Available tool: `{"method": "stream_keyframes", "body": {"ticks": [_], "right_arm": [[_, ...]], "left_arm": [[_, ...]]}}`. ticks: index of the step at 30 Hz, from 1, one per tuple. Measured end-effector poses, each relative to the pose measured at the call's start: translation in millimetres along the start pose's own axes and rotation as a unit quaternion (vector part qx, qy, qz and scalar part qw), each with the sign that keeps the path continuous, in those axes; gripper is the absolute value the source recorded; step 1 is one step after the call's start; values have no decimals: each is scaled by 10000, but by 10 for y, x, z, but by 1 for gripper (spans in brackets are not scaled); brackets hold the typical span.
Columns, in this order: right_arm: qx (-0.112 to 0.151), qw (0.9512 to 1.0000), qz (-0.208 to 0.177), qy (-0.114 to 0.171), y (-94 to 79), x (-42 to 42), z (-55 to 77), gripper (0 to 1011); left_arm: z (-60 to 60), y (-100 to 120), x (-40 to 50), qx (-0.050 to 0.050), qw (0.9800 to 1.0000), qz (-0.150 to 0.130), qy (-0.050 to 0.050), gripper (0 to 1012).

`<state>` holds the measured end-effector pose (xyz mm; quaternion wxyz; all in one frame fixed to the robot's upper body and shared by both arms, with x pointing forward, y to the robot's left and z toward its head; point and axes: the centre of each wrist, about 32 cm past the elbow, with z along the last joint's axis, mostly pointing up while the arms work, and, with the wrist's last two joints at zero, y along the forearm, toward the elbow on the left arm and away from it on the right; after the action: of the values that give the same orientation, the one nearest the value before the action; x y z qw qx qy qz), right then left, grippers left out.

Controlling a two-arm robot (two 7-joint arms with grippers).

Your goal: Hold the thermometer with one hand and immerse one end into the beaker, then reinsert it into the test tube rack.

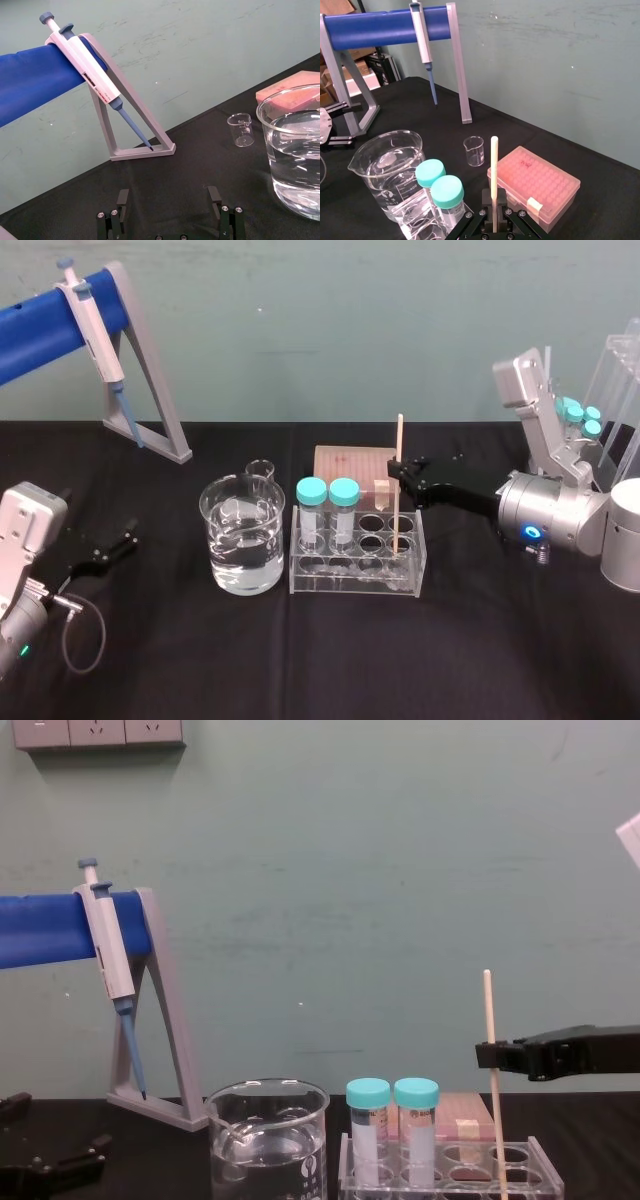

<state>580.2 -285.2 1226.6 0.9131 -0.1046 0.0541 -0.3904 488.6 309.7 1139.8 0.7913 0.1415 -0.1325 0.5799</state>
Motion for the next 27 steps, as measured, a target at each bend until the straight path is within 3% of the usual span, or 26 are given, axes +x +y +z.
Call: {"method": "stream_keyframes", "body": {"ticks": [6,10,27], "right_arm": [[-26,10000,-6,70,20,11,-40,52],[-23,10000,-8,88,25,11,-46,117],[-14,9999,-88,60,29,22,-25,671]], "left_arm": [[0,0,0,0,10000,0,0,1004],[0,0,0,0,10000,0,0,1004],[0,0,0,0,10000,0,0,1004]]}}
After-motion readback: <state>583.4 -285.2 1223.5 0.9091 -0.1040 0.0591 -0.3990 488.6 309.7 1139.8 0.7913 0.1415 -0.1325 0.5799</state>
